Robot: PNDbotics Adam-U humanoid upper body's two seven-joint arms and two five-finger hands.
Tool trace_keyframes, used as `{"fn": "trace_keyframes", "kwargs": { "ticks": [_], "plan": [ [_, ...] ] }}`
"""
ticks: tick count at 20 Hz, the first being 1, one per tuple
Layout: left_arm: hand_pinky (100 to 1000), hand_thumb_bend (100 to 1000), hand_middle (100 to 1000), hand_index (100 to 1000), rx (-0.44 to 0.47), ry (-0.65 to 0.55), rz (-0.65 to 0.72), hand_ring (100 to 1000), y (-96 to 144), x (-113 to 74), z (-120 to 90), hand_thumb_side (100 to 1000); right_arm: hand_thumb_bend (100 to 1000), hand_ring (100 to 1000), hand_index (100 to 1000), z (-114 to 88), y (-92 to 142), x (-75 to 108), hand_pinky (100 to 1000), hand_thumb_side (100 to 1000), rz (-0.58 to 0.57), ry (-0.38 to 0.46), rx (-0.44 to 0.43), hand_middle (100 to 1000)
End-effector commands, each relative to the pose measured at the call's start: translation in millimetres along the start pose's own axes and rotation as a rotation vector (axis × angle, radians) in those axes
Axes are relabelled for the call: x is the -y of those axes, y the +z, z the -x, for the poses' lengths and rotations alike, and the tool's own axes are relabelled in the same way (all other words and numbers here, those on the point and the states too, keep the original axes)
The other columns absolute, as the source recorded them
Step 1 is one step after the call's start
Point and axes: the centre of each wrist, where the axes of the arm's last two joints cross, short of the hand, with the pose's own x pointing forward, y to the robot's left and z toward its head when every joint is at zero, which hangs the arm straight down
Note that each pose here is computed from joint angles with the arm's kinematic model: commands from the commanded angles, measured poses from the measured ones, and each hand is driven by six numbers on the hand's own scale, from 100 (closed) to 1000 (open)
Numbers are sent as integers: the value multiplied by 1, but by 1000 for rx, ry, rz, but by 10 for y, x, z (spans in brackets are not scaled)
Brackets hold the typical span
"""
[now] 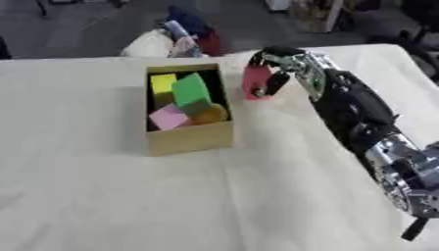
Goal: Pick up objects on the table and place them in the box.
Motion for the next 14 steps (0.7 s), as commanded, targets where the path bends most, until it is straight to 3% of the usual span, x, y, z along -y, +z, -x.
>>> {"fn": "trace_keyframes", "kwargs": {
  "ticks": [1, 7, 11, 14],
  "plan": [
    [732, 536, 603, 771, 24, -13, 1, 610, -24, -41, -57, 517, 221, 684, 624, -26, 29, 233, 750, 100, 177, 13, 19, 413],
    [731, 537, 602, 770, 7, -17, -5, 609, 16, -50, -25, 516, 163, 677, 632, -355, 98, 612, 743, 100, 329, 35, 205, 414],
    [731, 537, 602, 770, -4, -22, -10, 609, 41, -59, -6, 515, 148, 680, 640, -791, 194, 824, 742, 100, 291, 63, 417, 425],
    [731, 538, 602, 770, -6, -22, -13, 609, 48, -60, -2, 514, 131, 679, 642, -1176, 263, 860, 741, 106, 229, 70, 576, 428]
  ]
}}
